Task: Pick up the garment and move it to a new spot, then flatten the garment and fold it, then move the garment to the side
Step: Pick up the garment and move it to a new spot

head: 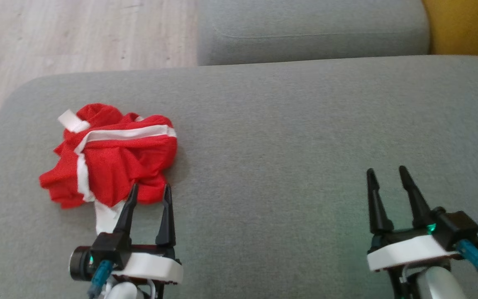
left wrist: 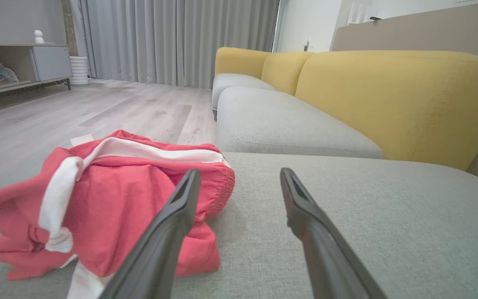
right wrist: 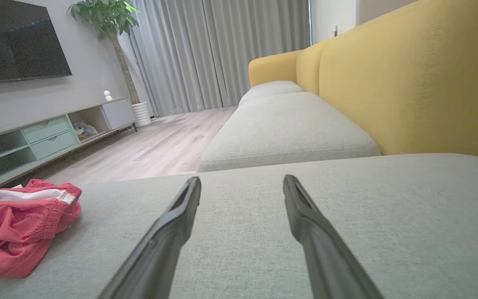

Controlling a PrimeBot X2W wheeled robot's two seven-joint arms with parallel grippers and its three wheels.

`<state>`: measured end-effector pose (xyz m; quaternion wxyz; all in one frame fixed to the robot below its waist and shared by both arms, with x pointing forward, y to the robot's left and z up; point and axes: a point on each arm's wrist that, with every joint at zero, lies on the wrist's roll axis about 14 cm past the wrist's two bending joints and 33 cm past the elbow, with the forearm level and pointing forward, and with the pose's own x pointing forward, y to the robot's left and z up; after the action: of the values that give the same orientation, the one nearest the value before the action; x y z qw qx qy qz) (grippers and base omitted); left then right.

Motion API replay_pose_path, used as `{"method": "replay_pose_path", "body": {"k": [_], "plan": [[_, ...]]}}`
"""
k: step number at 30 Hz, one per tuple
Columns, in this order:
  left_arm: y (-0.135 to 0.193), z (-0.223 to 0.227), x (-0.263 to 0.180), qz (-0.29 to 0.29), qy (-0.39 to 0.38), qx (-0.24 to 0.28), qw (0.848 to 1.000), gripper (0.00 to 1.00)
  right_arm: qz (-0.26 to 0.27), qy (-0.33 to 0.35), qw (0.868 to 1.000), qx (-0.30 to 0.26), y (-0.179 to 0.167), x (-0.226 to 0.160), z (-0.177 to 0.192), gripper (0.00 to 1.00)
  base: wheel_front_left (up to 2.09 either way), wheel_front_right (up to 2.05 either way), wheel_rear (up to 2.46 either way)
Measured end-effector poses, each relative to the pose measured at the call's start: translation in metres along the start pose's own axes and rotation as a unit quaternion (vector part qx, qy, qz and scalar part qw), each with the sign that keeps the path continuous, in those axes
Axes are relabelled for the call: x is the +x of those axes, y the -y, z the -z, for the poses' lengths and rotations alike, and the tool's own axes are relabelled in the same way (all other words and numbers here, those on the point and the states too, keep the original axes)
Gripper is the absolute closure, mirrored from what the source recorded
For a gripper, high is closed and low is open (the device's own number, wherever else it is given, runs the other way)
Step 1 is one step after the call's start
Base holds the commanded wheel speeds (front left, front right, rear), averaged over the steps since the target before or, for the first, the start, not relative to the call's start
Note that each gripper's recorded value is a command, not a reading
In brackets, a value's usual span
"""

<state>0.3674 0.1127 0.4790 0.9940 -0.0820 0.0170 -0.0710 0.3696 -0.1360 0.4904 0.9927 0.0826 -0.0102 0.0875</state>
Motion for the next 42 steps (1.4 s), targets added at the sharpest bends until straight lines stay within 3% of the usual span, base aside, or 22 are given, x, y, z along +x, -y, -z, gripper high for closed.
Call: {"method": "replay_pose_path", "body": {"k": [14, 27, 36, 42], "plan": [[-0.069, -0.011, -0.043, -0.119, 0.020, 0.000, 0.993, 0.00, -0.144, -0.026, 0.989, 0.009, -0.093, 0.018, 0.017, 0.00, 0.00, 0.00, 0.00], [-0.120, -0.023, -0.107, -0.226, 0.049, 0.000, 0.973, 0.00, -0.272, -0.049, 0.961, 0.022, -0.179, 0.012, 0.029, 0.00, 0.00, 0.00, 0.00], [-0.132, -0.028, -0.122, -0.252, 0.059, 0.003, 0.966, 0.00, -0.300, -0.054, 0.952, 0.024, -0.198, 0.010, 0.032, 0.00, 0.00, 0.00, 0.00], [-0.125, -0.020, -0.109, -0.221, 0.036, 0.021, 0.974, 0.00, -0.287, -0.063, 0.955, 0.034, -0.189, 0.012, 0.038, 0.00, 0.00, 0.00, 0.00]]}}
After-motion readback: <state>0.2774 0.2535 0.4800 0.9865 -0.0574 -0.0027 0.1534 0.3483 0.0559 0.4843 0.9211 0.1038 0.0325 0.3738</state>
